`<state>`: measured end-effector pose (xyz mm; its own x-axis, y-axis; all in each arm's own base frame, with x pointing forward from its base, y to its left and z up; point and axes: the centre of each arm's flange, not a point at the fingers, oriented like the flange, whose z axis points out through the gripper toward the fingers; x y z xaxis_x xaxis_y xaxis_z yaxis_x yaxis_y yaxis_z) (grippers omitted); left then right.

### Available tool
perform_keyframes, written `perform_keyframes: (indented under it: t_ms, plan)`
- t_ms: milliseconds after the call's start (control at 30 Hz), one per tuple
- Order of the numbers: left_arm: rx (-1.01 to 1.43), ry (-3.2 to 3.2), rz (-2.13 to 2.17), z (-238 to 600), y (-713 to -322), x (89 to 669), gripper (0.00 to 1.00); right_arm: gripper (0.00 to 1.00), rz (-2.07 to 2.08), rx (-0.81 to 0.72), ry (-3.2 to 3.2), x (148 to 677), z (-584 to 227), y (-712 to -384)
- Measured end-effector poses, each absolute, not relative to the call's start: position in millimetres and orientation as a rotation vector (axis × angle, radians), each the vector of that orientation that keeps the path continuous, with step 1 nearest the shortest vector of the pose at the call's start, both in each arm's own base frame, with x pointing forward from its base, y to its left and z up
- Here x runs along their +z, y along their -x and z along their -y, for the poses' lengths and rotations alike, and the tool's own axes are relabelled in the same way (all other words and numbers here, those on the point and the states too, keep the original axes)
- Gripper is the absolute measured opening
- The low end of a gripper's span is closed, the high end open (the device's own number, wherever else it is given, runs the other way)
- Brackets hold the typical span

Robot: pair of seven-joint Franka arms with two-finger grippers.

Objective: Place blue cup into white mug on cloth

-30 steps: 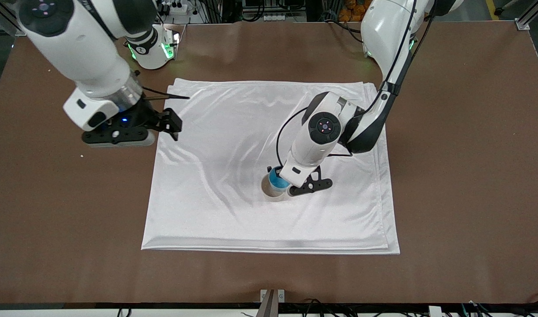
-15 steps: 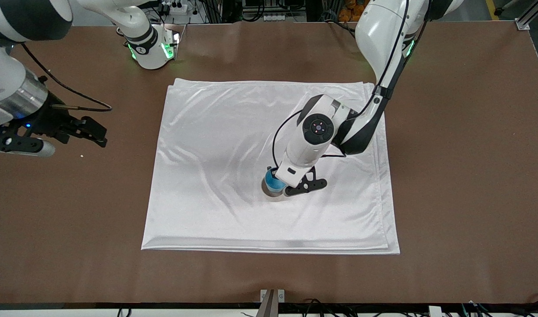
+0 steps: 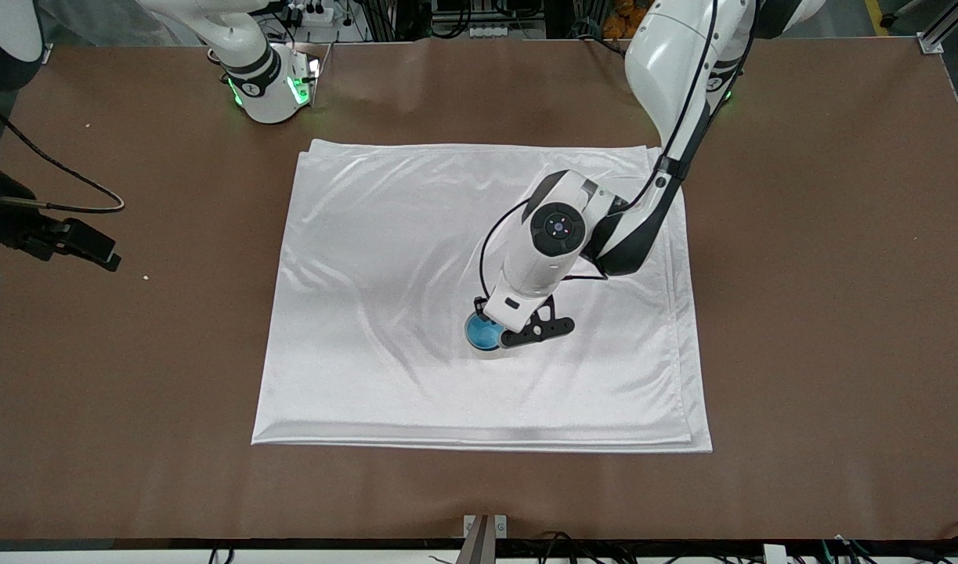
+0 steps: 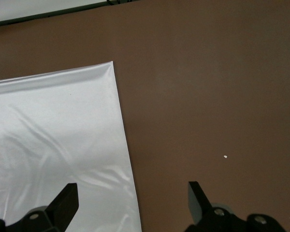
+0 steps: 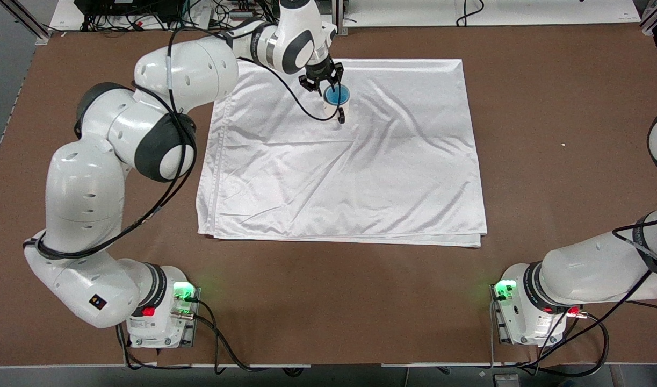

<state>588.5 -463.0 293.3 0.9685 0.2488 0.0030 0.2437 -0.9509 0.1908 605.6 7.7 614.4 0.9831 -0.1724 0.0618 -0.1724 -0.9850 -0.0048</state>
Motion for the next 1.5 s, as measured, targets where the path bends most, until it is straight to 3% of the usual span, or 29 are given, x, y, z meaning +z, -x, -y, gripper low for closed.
perform_keyframes:
  t_ms: [67,267,400,767,1000,1500]
  plan:
    - [0.041,-2.928,-0.369,463.5,-588.2,293.4,0.61,1.0,0.272,0.105,-3.128,614.0,-5.1,-606.2]
    - [0.082,-2.928,-0.392,451.2,-600.0,297.9,0.88,1.0,0.229,0.11,-3.13,611.2,-2.8,-607.5]
    - [0.149,-2.945,-0.419,423.6,-621.8,305.3,1.0,1.0,0.189,0.116,-3.132,609.7,-1.4,-608.6]
    - [0.322,-3.026,-0.368,309.7,-686.4,333.1,1.0,1.0,0.073,0.09,-3.134,598.1,-2.0,-608.7]
    - [0.337,-3.079,-0.267,221.1,-718.8,335.6,1.0,1.0,0.046,0.158,-3.131,592.3,-5.9,-604.3]
    - [0.298,-3.145,-0.001,76.7,-744.9,329.7,1.0,1.0,0.044,0.157,-3.131,593.5,-2.4,-592.9]
